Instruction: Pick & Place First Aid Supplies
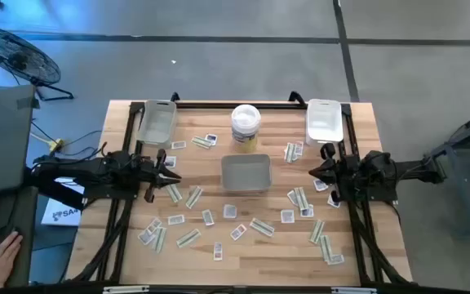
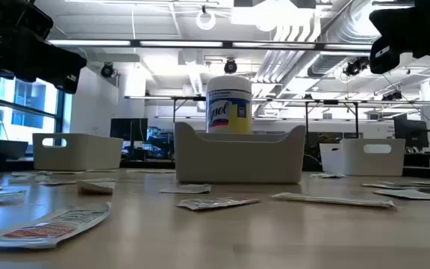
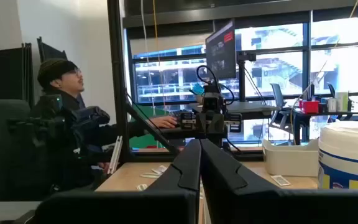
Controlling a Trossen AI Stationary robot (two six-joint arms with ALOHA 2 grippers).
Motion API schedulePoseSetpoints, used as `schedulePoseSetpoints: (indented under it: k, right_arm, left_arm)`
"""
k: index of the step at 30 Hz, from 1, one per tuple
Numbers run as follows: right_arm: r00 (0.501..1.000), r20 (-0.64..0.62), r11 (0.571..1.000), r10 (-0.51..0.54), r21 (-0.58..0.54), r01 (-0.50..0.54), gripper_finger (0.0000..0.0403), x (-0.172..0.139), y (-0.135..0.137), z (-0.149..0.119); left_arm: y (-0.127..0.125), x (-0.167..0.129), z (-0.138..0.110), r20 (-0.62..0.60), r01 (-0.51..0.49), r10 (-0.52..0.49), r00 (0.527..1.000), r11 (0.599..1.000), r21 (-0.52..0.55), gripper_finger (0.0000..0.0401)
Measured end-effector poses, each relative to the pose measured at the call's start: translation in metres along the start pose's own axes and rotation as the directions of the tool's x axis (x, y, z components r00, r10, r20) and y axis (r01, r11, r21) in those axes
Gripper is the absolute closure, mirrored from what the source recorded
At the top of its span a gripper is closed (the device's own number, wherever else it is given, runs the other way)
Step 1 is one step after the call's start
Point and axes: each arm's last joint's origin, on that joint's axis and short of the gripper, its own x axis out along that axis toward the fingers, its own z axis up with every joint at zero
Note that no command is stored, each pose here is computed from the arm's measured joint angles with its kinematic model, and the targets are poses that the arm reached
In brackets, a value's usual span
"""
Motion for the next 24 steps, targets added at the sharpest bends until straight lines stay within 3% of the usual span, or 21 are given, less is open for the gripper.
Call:
schedulePoseSetpoints:
  k: [24]
  right_arm:
    - [1.0,0.0,1.0,0.0,0.0,0.0,0.0398,0.0,0.0,0.0]
  left_arm:
    - [0.0004,0.0024,-0.0031,-0.039,-0.002,0.002,0.999,1.0,-0.004,0.0353]
